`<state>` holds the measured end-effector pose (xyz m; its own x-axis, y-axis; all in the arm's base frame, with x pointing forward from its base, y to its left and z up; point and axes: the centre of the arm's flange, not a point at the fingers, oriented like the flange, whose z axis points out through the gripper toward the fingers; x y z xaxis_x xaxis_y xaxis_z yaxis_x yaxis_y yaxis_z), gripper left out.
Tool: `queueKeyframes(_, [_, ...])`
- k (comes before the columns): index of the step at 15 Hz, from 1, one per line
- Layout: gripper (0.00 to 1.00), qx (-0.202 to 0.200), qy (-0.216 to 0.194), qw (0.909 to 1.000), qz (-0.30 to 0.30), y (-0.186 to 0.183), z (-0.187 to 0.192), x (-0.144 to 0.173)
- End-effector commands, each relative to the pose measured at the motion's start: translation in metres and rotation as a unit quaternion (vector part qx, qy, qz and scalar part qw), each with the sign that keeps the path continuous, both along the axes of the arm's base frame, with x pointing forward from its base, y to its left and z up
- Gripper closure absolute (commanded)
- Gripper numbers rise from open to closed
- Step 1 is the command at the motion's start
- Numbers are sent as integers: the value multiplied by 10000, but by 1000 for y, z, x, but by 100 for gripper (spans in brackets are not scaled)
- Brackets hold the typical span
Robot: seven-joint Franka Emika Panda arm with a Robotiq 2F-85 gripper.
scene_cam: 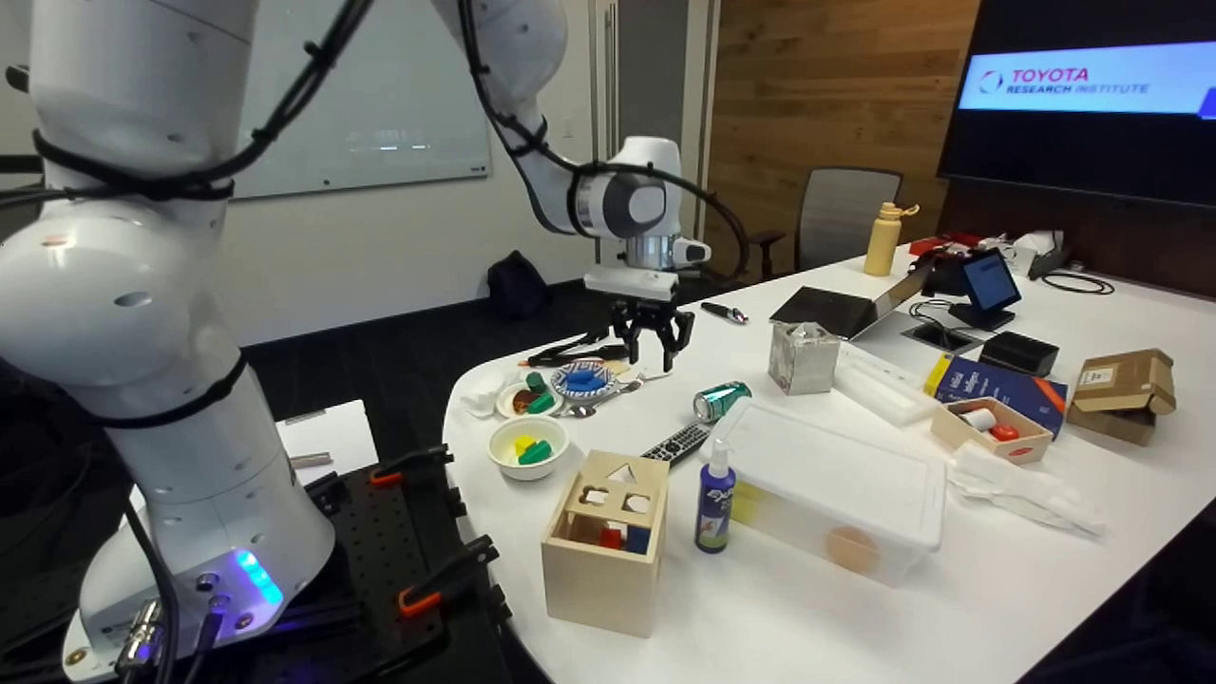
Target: Move the remote to the left
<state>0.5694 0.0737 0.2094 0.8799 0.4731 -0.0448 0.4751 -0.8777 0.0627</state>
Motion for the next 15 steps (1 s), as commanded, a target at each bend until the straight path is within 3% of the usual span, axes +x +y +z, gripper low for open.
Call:
queueKeyframes(1, [65,114,95,9999,-64,4,-54,39])
queueKeyframes(5, [95,50,14,9997,-218,-2,-93,53])
queueKeyframes(6, [99,65,44,9997,-251,-5,-101,56])
queueKeyframes(15, [100,292,249,9987,-333,-14,-148,78])
